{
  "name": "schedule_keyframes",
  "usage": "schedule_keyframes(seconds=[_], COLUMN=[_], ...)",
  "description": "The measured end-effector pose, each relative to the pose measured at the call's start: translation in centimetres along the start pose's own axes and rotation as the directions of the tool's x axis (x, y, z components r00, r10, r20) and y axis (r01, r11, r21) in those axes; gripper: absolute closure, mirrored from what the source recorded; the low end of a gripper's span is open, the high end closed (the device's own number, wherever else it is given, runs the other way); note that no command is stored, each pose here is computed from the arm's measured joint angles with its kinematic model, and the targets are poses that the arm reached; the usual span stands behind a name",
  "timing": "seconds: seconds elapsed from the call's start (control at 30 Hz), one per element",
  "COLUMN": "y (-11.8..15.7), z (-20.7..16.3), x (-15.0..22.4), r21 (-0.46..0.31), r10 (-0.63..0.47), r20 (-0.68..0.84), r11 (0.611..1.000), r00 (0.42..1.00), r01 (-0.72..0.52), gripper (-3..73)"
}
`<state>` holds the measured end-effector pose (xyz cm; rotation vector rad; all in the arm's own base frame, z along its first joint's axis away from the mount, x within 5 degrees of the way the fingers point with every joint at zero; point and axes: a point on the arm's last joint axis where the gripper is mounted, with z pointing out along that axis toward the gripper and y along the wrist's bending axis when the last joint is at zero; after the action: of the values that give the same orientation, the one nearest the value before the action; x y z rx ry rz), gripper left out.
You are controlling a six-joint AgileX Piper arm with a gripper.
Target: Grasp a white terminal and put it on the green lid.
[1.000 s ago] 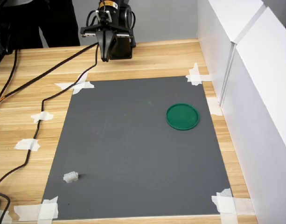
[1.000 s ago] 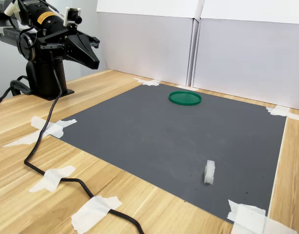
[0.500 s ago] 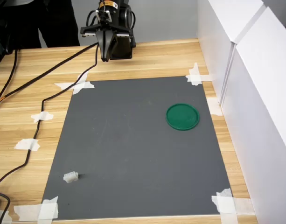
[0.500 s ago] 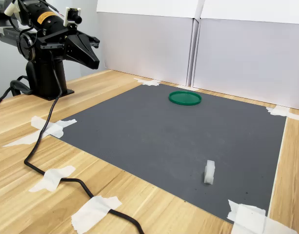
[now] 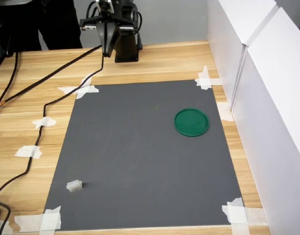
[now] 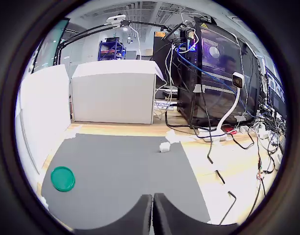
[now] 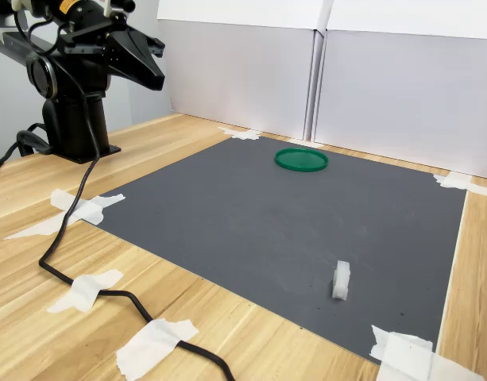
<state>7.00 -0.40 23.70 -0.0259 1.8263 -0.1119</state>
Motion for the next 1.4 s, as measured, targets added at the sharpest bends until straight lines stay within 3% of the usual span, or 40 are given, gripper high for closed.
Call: schedule_keyframes(seconds=[0.37,0.5,0.67,1.0,1.17,1.4], y=[-0.5,-0.8,-1.1,-1.5,-1.5,-1.7], z=[2.9,5.1,8.4,15.3,18.7,23.9], x=[-4.8,-5.9,-7.1,-9.2,-10.3,-11.3], r21=[-0.039,-0.061,-0.097,-0.201,-0.233,-0.257], r10=[-0.028,-0.060,-0.083,-0.192,-0.211,-0.228], r20=[-0.263,-0.423,-0.613,-0.739,-0.764,-0.778], r11=[0.999,0.997,0.995,0.978,0.972,0.966], r00=[0.965,0.904,0.786,0.645,0.610,0.586], r01=[0.018,0.038,0.029,0.061,0.044,0.034], gripper=[71.1,71.1,71.1,68.9,54.1,16.9])
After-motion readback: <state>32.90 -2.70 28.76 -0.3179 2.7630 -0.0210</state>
